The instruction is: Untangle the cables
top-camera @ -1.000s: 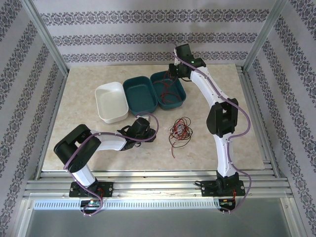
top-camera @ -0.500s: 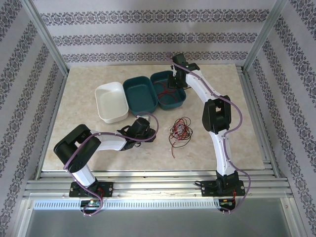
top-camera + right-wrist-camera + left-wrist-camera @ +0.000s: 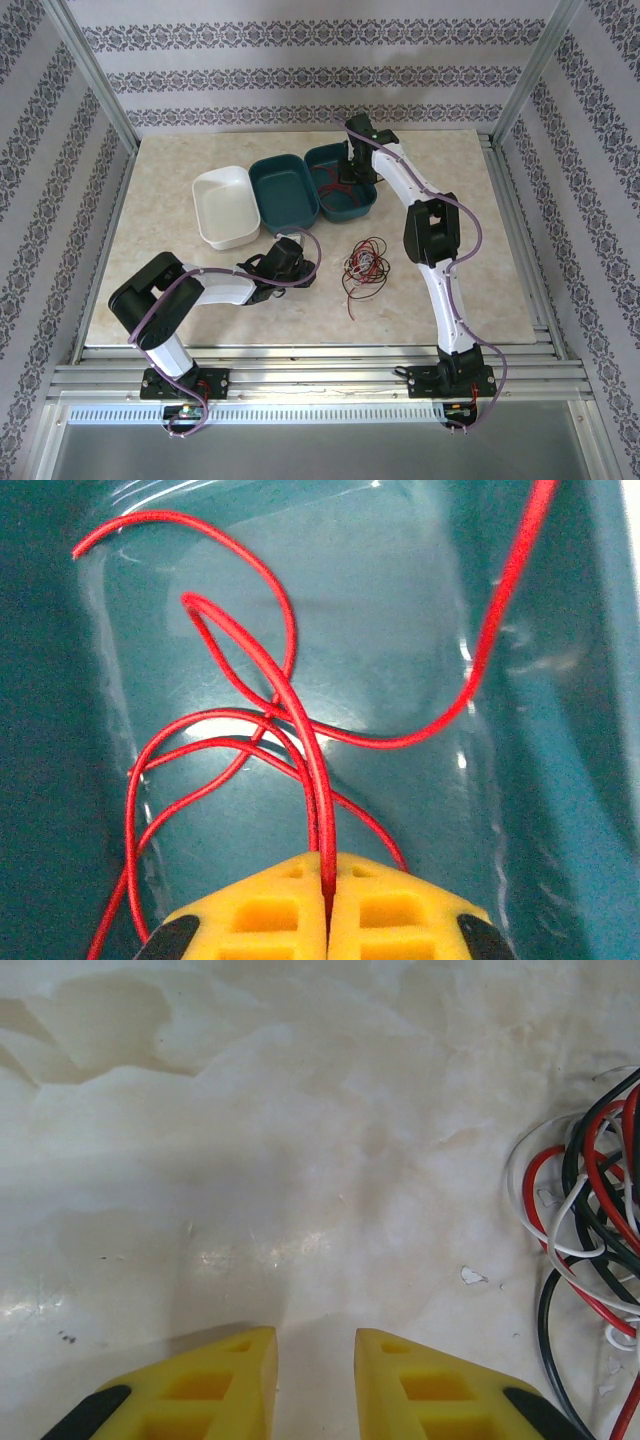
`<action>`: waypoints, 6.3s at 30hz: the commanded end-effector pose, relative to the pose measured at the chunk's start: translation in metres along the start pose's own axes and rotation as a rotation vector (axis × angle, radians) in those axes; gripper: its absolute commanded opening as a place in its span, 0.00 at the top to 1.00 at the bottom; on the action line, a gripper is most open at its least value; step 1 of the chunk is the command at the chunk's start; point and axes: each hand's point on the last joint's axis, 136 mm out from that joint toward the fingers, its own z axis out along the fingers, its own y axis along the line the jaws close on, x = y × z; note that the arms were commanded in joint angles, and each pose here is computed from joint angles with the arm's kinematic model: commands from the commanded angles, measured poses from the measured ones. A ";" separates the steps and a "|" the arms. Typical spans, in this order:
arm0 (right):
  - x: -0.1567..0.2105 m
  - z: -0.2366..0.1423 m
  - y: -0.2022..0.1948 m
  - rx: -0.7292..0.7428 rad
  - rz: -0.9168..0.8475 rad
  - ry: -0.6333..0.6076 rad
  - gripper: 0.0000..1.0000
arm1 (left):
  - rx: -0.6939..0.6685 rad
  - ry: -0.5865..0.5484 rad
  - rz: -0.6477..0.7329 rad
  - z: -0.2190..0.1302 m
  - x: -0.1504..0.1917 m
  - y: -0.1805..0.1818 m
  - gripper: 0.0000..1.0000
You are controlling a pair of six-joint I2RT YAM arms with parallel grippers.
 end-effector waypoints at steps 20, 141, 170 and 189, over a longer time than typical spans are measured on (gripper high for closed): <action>-0.008 -0.047 0.017 -0.090 0.024 -0.045 1.00 | 0.009 -0.009 0.013 -0.004 -0.003 -0.007 0.73; 0.181 -0.091 0.027 -0.151 0.125 -0.091 1.00 | 0.104 0.000 0.137 0.026 -0.014 -0.070 0.57; 0.167 -0.251 0.033 -0.211 -0.072 -0.430 1.00 | 0.124 0.010 0.130 0.034 -0.011 -0.074 0.62; 0.159 -0.360 0.049 -0.299 -0.194 -0.652 1.00 | 0.110 0.007 0.126 0.034 -0.012 -0.071 0.64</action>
